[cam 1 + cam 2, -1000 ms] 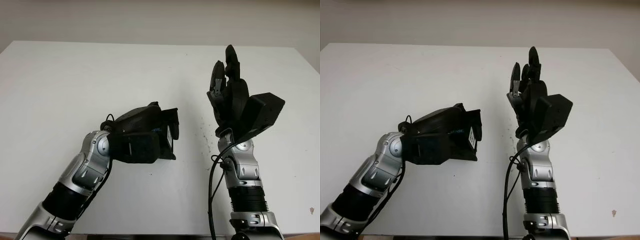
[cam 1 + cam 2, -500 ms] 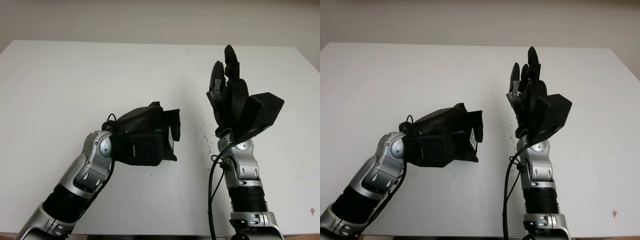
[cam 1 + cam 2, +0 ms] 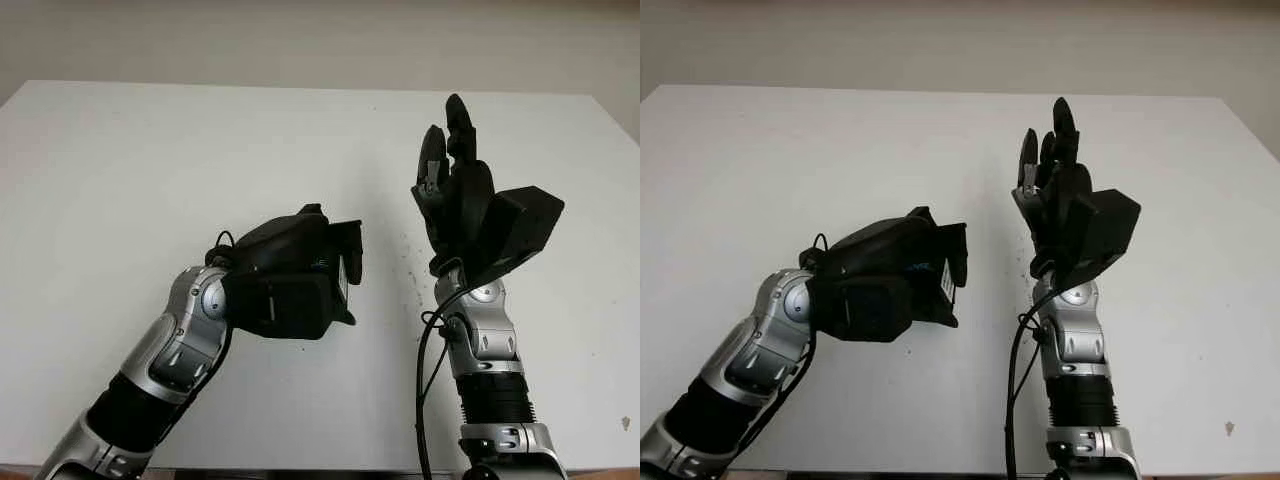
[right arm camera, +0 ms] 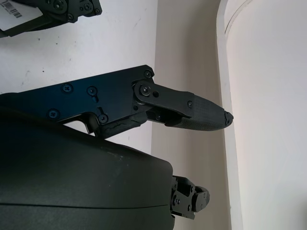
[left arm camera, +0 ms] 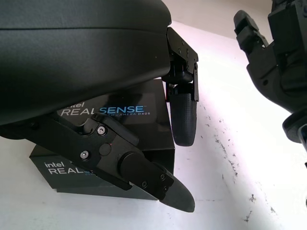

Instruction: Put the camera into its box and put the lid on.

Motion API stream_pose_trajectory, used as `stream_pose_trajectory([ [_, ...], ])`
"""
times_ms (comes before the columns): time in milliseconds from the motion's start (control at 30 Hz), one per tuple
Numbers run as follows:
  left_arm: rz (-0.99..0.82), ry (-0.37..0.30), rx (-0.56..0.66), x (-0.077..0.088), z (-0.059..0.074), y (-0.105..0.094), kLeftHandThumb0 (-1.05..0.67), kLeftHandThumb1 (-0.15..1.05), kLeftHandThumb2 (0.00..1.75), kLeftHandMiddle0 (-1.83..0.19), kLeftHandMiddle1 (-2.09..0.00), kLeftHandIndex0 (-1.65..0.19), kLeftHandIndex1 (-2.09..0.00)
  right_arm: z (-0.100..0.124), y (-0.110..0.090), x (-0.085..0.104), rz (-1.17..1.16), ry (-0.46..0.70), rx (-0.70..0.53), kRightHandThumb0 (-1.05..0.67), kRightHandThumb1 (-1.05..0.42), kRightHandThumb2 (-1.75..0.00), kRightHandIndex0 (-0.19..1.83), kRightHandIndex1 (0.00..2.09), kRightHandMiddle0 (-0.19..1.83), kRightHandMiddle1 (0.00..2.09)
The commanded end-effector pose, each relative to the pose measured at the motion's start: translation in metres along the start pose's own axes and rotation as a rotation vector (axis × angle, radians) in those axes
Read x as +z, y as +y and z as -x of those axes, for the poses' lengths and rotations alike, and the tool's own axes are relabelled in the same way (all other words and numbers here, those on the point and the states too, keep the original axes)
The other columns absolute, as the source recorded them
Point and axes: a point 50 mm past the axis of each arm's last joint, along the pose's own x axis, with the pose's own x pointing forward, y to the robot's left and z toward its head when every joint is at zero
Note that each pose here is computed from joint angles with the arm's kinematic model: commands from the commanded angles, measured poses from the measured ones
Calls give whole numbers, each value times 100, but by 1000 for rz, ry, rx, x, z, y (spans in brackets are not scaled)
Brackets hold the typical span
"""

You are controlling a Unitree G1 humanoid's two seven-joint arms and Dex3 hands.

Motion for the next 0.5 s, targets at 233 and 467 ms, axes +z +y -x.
stream_pose_trajectory([
  [233, -139, -25, -38, 13, -3, -12, -47, 104, 7, 17, -45, 17, -43, -1, 3, 2, -4, -3, 3, -64, -105, -61, -8, 6, -19, 32],
  [467, -173, -6, -42, 12, -1, -17, -65, 105, 15, 19, 0, 19, -1, 0, 2, 1, -2, -3, 5, -63, -105, -62, -8, 6, -19, 29],
])
